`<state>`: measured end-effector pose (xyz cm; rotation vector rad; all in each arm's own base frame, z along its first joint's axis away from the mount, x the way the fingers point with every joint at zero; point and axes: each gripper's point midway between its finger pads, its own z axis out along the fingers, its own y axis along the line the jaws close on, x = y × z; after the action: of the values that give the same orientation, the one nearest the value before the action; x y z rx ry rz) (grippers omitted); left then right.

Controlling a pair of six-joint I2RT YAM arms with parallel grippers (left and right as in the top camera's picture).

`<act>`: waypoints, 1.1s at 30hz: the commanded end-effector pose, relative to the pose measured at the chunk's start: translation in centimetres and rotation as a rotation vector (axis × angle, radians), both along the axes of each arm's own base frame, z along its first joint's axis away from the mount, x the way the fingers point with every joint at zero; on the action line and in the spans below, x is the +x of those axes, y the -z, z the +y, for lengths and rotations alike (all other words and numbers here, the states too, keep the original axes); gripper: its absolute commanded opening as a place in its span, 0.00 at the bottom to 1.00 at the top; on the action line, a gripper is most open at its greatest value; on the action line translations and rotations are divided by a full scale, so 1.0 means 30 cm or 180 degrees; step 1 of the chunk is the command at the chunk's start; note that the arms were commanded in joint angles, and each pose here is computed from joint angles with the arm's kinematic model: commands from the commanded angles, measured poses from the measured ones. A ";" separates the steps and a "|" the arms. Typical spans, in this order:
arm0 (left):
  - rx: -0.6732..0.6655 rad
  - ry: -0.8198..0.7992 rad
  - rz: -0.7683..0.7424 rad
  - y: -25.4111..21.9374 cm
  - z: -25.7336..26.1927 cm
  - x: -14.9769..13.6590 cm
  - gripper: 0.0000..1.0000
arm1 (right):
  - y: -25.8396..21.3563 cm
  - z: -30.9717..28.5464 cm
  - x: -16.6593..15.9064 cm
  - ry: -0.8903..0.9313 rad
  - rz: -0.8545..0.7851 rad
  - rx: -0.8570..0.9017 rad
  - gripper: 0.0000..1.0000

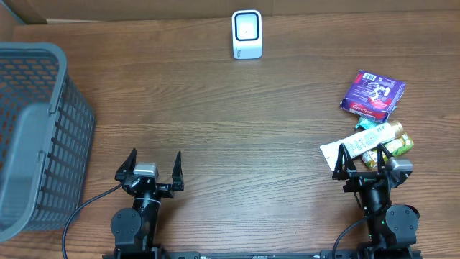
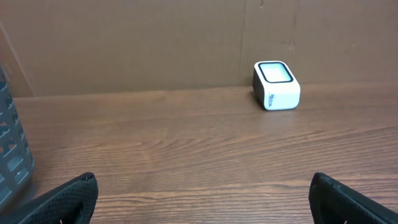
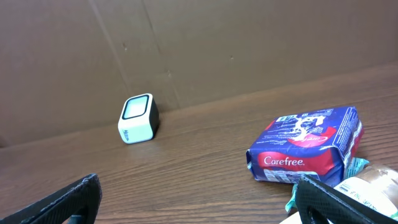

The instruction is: Scan the item barcode

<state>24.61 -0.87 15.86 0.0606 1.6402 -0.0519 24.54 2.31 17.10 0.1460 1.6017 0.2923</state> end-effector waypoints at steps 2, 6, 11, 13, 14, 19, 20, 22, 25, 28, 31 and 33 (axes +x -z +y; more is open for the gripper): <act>0.0039 0.0012 -0.0017 0.000 -0.005 -0.001 0.99 | 0.003 -0.004 0.000 0.0026 -0.0024 -0.0012 1.00; 0.0037 0.0075 -0.0017 0.000 -0.021 -0.002 1.00 | 0.003 -0.004 0.000 0.0026 -0.0024 -0.0012 1.00; 0.0038 0.0134 -0.0018 0.000 -0.036 -0.003 1.00 | 0.003 -0.004 0.000 0.0026 -0.0024 -0.0011 1.00; 0.0037 0.0134 -0.0017 0.000 -0.036 -0.003 0.99 | 0.003 -0.004 0.000 0.0026 -0.0024 -0.0012 1.00; 0.0037 0.0135 -0.0018 0.000 -0.036 -0.003 1.00 | 0.003 -0.004 0.000 0.0026 -0.0024 -0.0012 1.00; 0.0038 0.0134 -0.0017 0.000 -0.036 -0.003 0.99 | 0.003 -0.004 0.000 0.0026 -0.0024 -0.0012 1.00; 0.0037 0.0135 -0.0017 0.000 -0.036 -0.003 1.00 | 0.003 -0.004 0.000 0.0026 -0.0024 -0.0012 1.00; 0.0038 0.0135 -0.0017 0.000 -0.036 -0.003 0.99 | 0.003 -0.004 0.000 0.0026 -0.0024 -0.0012 1.00; 0.0038 0.0135 -0.0017 0.000 -0.036 -0.003 1.00 | 0.003 -0.004 0.000 0.0026 -0.0024 -0.0012 1.00; 0.0037 0.0135 -0.0018 0.000 -0.036 -0.003 1.00 | 0.003 -0.004 0.000 0.0026 -0.0023 -0.0011 1.00; 0.0037 0.0134 -0.0018 0.000 -0.036 -0.003 0.99 | 0.003 -0.004 0.000 0.0026 -0.0024 -0.0012 1.00; 0.0038 0.0135 -0.0017 0.000 -0.036 -0.003 1.00 | 0.003 -0.004 0.000 0.0026 -0.0024 -0.0012 1.00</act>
<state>24.55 -1.98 15.85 0.0973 1.6393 -0.0866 24.54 2.31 17.09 0.1460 1.6021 0.2922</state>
